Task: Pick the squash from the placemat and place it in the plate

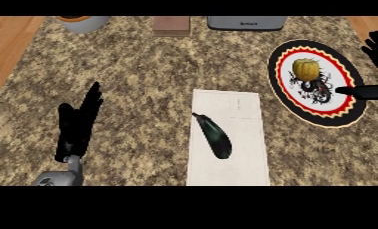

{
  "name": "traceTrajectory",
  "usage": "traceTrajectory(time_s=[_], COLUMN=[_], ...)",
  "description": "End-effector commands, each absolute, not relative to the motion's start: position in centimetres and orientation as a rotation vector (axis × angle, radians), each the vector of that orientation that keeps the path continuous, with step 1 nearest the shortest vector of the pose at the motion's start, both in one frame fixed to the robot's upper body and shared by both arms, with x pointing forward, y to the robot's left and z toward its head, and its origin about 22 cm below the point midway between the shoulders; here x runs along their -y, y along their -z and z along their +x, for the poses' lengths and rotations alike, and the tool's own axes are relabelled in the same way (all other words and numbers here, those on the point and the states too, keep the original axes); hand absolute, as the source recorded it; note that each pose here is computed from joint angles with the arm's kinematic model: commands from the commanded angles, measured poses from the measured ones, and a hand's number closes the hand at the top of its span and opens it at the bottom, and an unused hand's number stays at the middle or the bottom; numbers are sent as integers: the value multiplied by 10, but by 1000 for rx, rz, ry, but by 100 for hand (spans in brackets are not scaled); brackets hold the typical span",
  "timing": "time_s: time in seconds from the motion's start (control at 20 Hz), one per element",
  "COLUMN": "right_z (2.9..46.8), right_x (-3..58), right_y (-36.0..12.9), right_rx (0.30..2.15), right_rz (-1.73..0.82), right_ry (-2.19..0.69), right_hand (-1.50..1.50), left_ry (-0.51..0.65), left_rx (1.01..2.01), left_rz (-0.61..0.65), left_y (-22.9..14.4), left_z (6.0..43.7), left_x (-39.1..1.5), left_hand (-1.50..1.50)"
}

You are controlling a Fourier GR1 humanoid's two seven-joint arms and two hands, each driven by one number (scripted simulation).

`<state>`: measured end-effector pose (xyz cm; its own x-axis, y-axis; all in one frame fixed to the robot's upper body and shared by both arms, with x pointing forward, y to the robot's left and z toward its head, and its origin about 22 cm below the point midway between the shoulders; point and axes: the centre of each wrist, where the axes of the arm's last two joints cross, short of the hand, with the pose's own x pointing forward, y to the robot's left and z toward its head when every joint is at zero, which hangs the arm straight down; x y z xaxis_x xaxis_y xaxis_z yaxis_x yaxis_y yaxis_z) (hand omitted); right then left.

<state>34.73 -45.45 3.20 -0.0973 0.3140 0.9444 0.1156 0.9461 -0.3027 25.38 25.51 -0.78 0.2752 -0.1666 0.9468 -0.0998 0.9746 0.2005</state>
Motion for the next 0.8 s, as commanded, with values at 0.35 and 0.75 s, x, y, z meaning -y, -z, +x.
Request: traceTrajectory(time_s=[0.35,0.75], right_z=[338,332], right_x=[444,452], right_y=[-4,-2], right_rx=[1691,1642], right_rz=[-331,-435], right_ry=[-199,-186], right_hand=[-150,-150], left_ry=[51,55], left_rx=[1296,1289], left_rz=[221,241], left_y=[18,9], left_z=[254,253], left_x=[-239,-232], left_hand=[0,0])
